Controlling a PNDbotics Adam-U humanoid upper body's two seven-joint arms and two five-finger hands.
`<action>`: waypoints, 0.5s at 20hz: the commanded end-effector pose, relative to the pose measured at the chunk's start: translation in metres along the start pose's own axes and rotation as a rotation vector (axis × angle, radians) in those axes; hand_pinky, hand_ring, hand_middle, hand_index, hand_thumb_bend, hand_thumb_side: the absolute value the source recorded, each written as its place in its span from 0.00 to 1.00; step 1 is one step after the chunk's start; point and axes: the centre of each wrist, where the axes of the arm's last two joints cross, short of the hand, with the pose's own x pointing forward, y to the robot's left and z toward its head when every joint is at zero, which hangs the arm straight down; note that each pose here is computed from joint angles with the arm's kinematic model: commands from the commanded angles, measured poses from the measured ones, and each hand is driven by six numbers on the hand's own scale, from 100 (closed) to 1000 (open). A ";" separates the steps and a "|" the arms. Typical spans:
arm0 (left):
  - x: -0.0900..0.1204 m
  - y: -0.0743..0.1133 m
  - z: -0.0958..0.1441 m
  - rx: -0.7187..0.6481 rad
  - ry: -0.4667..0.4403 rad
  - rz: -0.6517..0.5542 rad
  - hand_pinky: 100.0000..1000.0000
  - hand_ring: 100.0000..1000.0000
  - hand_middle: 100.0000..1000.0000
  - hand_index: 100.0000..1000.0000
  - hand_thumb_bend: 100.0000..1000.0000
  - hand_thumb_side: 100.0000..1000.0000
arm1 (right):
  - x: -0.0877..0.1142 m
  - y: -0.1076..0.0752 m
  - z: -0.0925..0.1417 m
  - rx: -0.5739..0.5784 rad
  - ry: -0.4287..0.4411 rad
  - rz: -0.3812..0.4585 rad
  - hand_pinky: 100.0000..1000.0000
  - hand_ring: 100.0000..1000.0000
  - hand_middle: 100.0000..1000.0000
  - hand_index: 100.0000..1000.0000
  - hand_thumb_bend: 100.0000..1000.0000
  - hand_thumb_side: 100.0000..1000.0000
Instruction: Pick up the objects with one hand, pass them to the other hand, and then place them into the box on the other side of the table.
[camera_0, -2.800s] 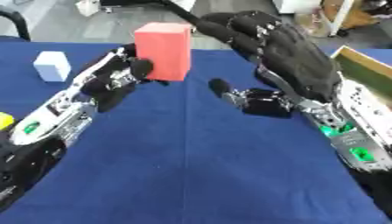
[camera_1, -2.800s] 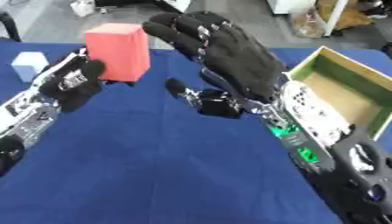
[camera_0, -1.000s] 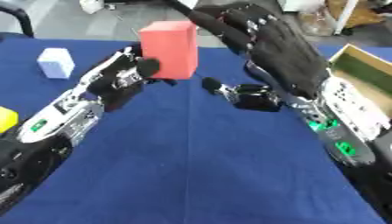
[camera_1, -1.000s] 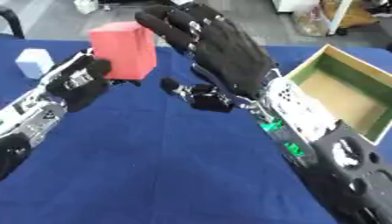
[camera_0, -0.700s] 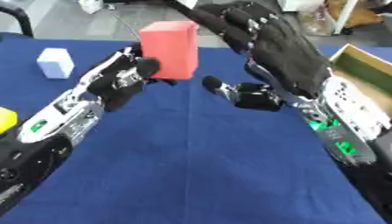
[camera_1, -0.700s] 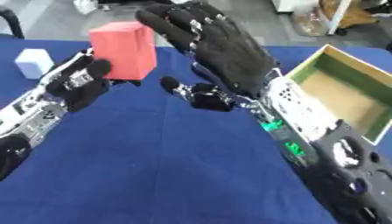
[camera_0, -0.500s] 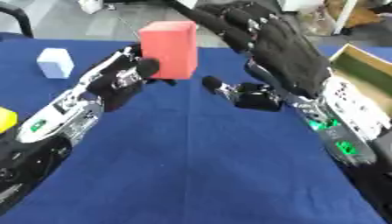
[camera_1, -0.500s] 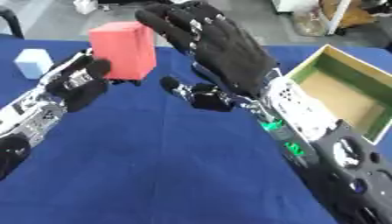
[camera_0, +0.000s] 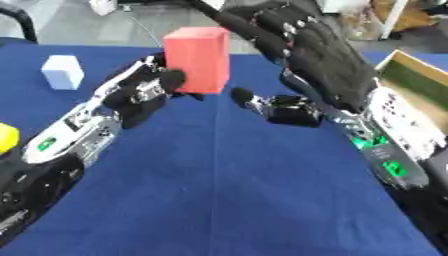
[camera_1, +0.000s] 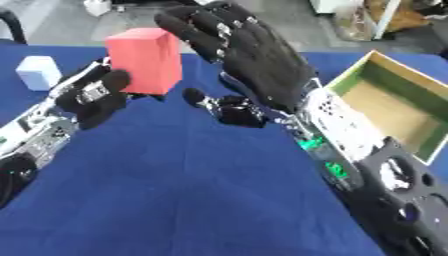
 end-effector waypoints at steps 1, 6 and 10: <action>0.010 0.002 -0.003 -0.015 -0.013 -0.021 0.62 0.54 0.53 0.41 0.45 0.16 | -0.003 -0.005 -0.003 -0.020 -0.009 0.018 0.82 0.81 0.84 0.97 0.36 0.07; 0.010 0.001 -0.004 -0.021 -0.015 -0.022 0.62 0.54 0.53 0.41 0.45 0.16 | -0.004 -0.003 -0.004 -0.017 -0.018 0.023 0.82 0.81 0.84 0.97 0.36 0.09; 0.011 -0.001 -0.006 -0.029 -0.021 -0.024 0.62 0.54 0.53 0.41 0.45 0.16 | -0.004 -0.001 -0.004 -0.011 -0.027 0.024 0.82 0.81 0.84 0.97 0.37 0.11</action>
